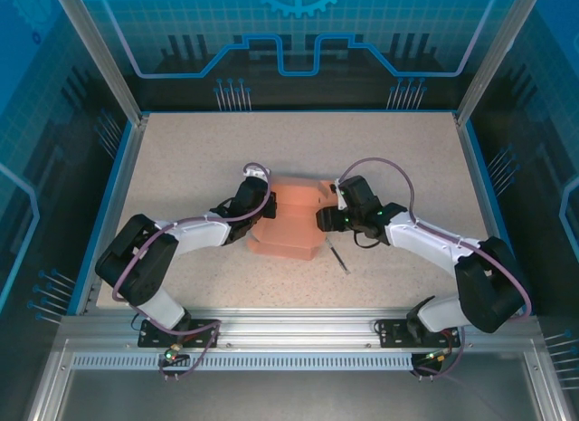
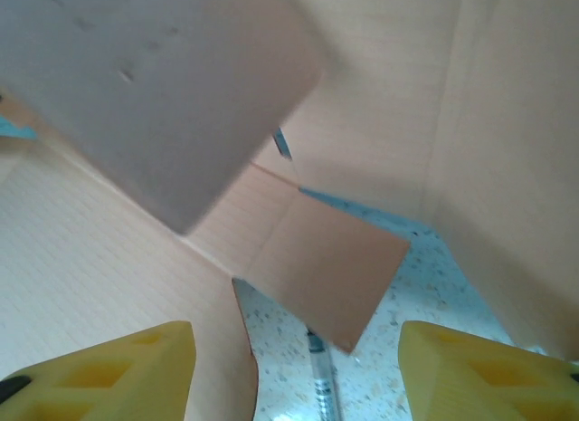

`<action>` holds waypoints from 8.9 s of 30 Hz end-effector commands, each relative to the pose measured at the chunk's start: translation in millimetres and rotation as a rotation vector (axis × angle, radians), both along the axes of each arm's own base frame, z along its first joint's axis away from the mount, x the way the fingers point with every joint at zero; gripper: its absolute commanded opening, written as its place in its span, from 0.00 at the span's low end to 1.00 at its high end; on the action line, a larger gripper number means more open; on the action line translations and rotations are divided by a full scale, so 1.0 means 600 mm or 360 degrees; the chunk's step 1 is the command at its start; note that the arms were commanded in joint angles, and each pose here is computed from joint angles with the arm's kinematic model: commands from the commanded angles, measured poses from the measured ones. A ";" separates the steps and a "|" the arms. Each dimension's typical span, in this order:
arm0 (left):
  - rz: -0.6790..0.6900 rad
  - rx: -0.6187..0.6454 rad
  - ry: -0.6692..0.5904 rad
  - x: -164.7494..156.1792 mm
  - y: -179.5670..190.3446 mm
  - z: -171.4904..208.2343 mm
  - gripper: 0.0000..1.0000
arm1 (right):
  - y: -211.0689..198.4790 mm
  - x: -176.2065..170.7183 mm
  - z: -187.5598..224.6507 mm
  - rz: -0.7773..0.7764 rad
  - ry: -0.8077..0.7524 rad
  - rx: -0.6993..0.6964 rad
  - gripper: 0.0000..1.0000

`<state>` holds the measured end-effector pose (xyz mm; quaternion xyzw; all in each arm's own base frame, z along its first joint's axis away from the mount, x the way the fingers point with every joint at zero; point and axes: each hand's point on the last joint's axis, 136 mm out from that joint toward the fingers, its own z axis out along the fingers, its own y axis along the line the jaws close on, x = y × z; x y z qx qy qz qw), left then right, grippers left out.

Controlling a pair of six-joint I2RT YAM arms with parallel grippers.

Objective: Fold the paper box

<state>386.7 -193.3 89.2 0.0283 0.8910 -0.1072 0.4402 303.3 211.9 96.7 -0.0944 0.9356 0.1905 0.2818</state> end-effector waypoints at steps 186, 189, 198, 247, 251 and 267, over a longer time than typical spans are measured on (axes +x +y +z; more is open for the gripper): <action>-0.0035 -0.0213 0.0014 0.005 -0.012 0.049 0.00 | 0.029 0.062 0.101 0.0706 -0.0304 0.0354 0.37; -0.0036 -0.0215 0.0014 0.006 -0.012 0.050 0.00 | 0.035 0.061 0.099 0.0723 -0.0313 0.0332 0.37; -0.0048 -0.0223 0.0021 0.005 -0.016 0.050 0.00 | 0.053 0.068 0.093 0.0721 -0.0347 0.0231 0.40; -0.0052 -0.0202 0.0026 0.004 -0.017 0.049 0.00 | -0.075 0.139 0.010 -0.0143 -0.0325 -0.1301 0.17; -0.0050 -0.0199 0.0026 0.004 -0.016 0.050 0.00 | -0.052 0.136 0.020 -0.0090 -0.0334 -0.1149 0.22; -0.0039 -0.0182 0.0036 0.003 -0.013 0.045 0.00 | 0.008 0.100 0.091 0.0070 -0.0375 -0.0657 0.47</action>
